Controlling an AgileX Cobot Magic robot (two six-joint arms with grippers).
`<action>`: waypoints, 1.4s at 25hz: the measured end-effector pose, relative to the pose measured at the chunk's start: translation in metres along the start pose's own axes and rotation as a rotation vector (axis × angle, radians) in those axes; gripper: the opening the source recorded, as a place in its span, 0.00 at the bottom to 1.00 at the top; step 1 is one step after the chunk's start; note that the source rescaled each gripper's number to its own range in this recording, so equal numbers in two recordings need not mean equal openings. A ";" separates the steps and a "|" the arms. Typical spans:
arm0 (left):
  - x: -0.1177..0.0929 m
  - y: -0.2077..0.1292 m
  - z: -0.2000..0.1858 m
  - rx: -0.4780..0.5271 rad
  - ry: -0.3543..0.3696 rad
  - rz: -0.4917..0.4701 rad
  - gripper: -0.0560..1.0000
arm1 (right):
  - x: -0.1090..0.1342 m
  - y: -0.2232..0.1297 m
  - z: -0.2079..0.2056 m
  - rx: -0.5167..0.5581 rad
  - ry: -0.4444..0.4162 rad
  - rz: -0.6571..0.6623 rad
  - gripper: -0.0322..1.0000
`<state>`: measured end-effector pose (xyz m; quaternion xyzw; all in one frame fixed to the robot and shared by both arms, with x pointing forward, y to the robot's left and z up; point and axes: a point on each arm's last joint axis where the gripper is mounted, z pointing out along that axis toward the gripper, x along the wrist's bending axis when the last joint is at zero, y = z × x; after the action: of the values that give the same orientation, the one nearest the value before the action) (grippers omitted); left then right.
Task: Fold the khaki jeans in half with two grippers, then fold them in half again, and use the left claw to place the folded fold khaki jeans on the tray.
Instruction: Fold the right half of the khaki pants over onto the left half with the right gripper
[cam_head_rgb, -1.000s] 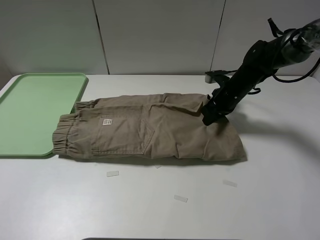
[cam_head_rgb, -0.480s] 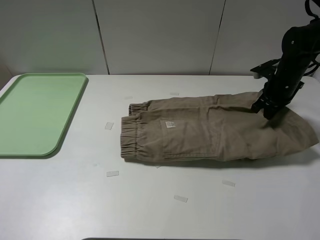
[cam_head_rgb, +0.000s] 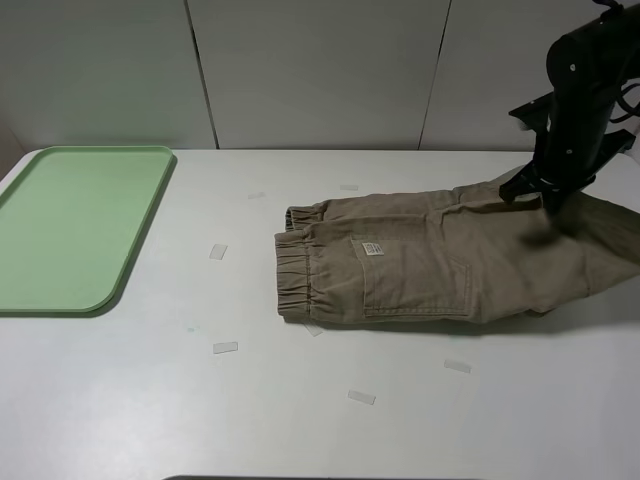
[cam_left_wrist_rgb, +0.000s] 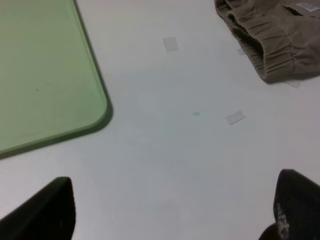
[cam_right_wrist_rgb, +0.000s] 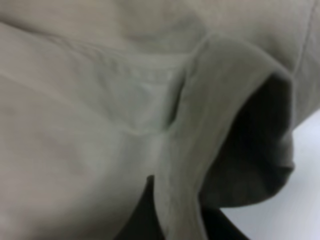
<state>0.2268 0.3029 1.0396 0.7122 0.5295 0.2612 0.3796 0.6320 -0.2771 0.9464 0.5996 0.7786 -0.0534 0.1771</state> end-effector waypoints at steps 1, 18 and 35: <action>0.000 0.000 0.000 0.000 0.000 0.000 0.84 | 0.006 0.001 -0.011 -0.021 0.000 0.002 0.07; 0.002 0.000 0.000 0.000 0.017 0.018 0.84 | 0.126 0.004 -0.099 -0.244 0.306 -0.048 0.07; 0.004 0.000 0.000 0.000 0.040 0.027 0.84 | 0.182 0.014 -0.084 -0.262 0.565 0.100 0.07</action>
<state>0.2279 0.3064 1.0396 0.7137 0.5276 0.2805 0.3655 0.5877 -0.0821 0.9650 0.6005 0.7667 0.2248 0.0318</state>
